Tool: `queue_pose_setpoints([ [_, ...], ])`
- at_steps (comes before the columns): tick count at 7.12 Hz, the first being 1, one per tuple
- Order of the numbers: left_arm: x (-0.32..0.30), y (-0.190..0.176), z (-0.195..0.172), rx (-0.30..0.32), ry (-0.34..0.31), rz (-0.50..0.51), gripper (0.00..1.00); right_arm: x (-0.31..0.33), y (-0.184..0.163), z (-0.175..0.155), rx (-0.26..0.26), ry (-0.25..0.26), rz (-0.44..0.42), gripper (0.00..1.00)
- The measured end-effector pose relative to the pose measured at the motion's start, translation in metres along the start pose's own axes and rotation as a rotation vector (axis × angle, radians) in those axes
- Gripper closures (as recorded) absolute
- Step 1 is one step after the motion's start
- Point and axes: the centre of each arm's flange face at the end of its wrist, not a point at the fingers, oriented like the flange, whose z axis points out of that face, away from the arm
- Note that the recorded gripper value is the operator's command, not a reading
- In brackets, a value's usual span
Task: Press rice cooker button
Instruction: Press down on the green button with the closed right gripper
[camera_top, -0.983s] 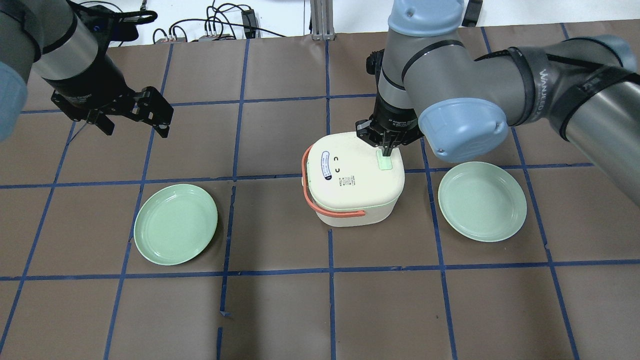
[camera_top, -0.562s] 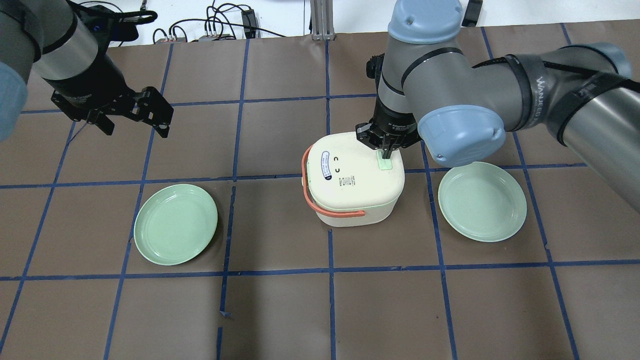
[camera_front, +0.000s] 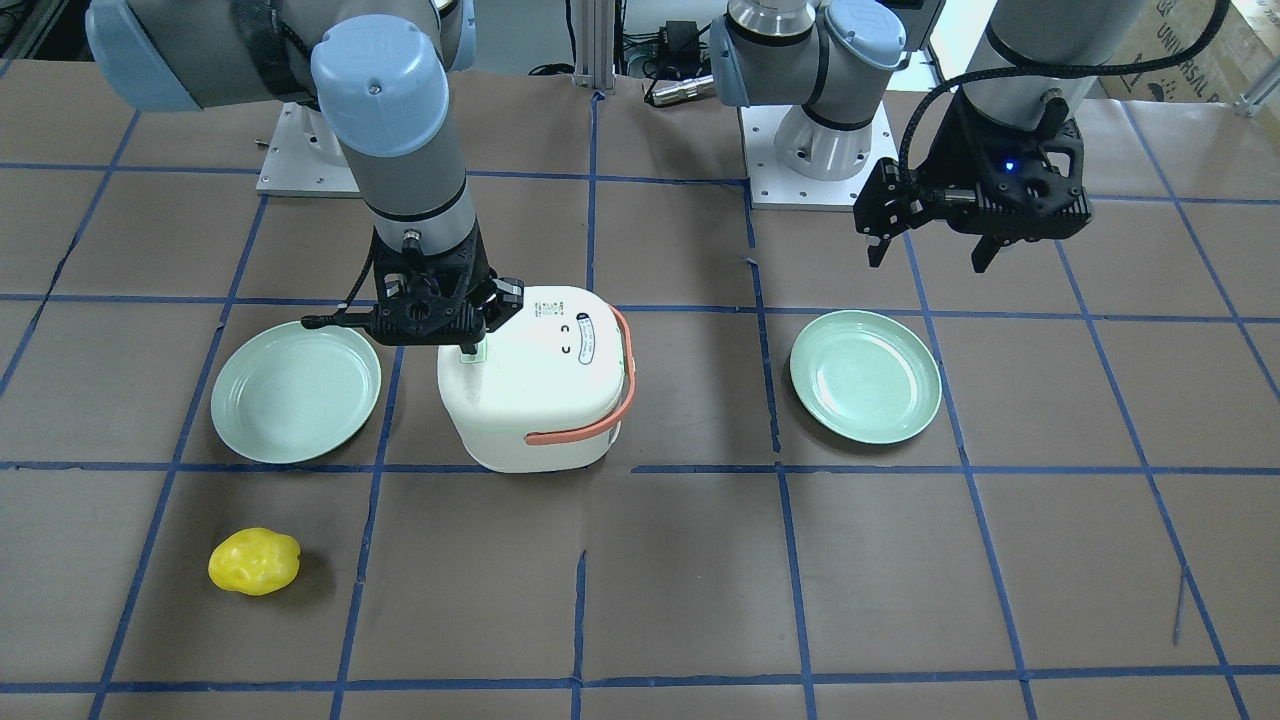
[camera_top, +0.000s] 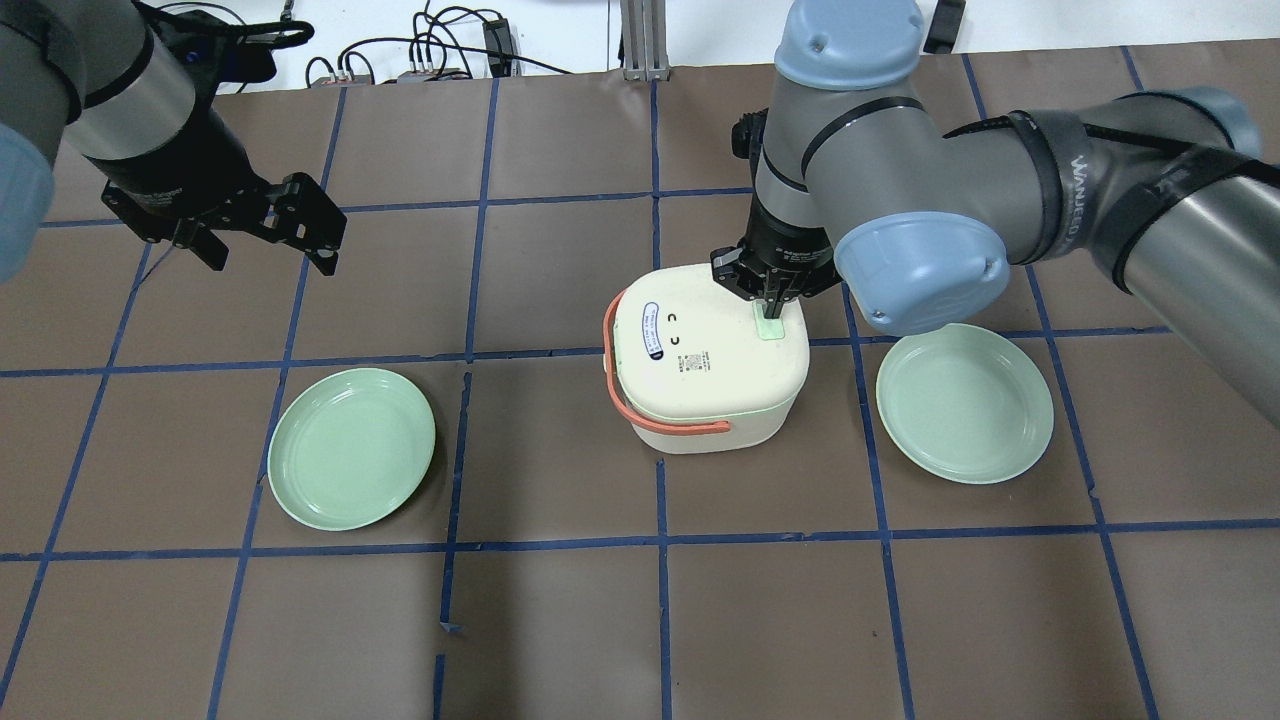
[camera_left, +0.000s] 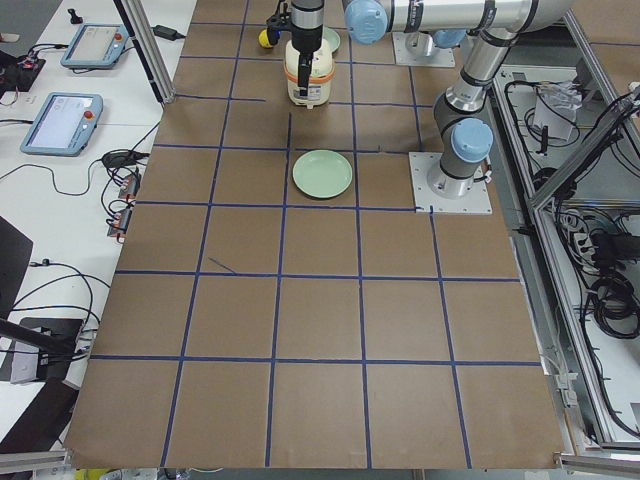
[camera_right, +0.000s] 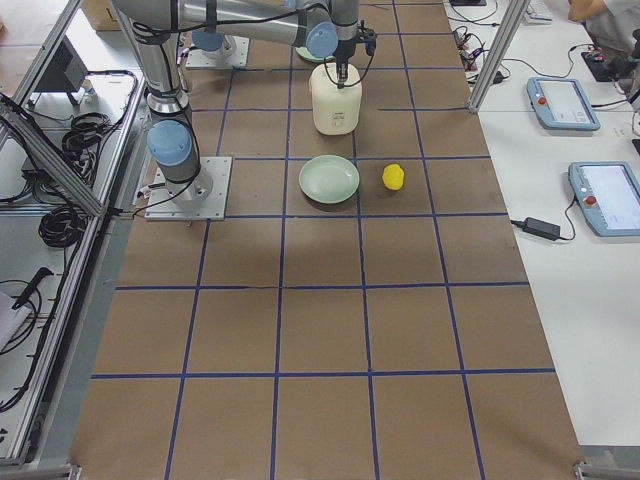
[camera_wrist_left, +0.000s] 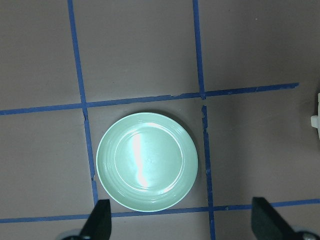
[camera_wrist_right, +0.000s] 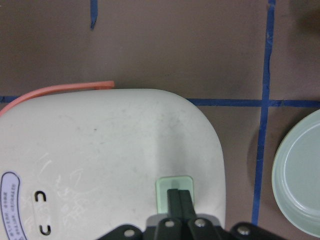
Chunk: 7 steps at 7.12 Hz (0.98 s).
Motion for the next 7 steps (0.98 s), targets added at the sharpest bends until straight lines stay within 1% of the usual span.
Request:
queue_pose_setpoints([
  [7, 0.001, 0.000, 0.000, 0.000, 0.000, 0.001, 0.00, 0.000, 0.002, 0.010, -0.015, 0.003, -0.001, 0.92],
])
